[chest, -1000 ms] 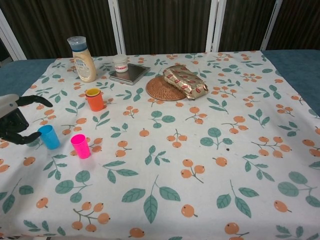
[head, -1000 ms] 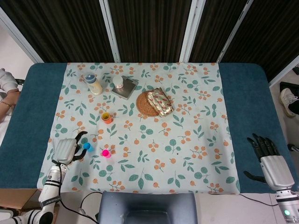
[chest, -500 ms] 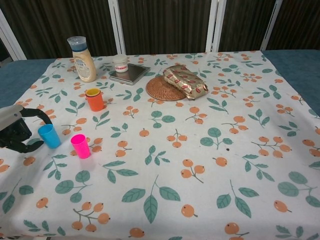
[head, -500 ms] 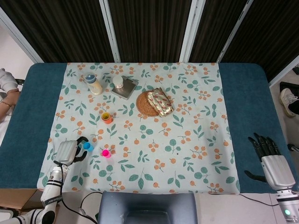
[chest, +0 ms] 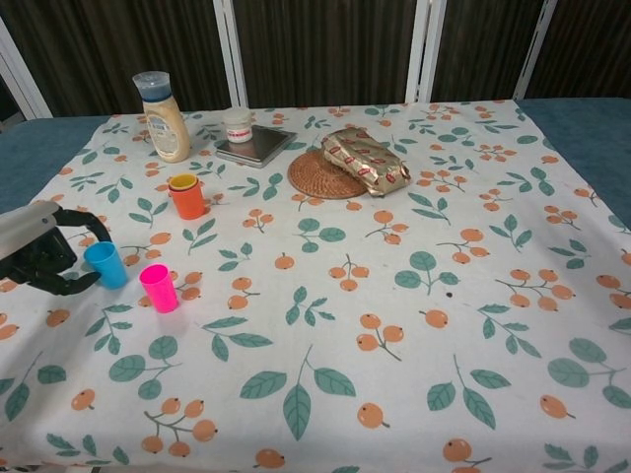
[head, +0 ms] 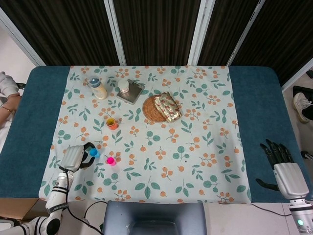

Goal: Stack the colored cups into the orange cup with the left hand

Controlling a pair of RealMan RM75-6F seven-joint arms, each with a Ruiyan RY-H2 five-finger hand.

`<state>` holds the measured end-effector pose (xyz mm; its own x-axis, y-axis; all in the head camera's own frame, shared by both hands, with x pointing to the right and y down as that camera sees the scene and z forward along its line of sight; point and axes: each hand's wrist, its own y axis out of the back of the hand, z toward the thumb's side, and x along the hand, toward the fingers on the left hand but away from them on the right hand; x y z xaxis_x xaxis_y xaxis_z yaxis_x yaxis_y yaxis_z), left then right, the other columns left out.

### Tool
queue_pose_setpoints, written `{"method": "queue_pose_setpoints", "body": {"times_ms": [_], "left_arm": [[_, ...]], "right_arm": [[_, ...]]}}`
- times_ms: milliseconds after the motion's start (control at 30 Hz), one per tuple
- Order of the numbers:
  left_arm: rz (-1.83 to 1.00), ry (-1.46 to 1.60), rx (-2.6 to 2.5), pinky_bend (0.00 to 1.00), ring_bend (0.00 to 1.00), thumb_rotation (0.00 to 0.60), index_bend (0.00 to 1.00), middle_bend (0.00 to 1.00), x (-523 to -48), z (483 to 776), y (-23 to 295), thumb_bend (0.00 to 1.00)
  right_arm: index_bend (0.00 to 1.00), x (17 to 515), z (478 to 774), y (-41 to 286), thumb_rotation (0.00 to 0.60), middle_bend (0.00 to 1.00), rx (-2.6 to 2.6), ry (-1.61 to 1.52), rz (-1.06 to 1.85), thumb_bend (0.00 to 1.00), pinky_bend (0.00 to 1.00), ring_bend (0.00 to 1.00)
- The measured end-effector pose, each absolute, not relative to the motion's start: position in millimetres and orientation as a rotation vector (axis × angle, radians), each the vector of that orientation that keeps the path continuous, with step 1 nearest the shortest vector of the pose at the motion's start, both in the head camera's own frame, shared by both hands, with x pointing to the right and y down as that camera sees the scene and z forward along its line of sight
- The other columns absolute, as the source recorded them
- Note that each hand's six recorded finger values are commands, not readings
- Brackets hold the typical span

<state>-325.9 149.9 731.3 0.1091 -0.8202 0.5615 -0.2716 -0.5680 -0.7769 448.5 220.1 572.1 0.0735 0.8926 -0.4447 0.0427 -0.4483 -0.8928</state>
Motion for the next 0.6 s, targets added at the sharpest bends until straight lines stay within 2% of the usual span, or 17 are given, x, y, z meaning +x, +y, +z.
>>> {"method": "queue_pose_setpoints", "body": {"times_ms": [200,433,600], "left_arm": [[-1.396,1.17,-1.912,1.0,1.0,0.6,0.64,1.0,-323,720,135,0.4],[-1.196,1.327,-1.856,1.0,1.0,0.6,0.63,1.0,-291,689,74,0.4],[-1.184,1.31,-1.778,1.0,1.0,0.6,0.63,1.0,-264,691,42,0.4]], "right_arm": [[0.0,449,571,220,0.6,0.0,-1.619,-0.954,1.462,0.19,0.0,0.0],[0.0,448,572,220,0.6,0.0,-1.623,-0.951,1.459,0.19,0.0,0.0],[0.0,450,570,218,0.6,0.0,-1.617,-0.965,1.459,0.19,0.0,0.0]]}}
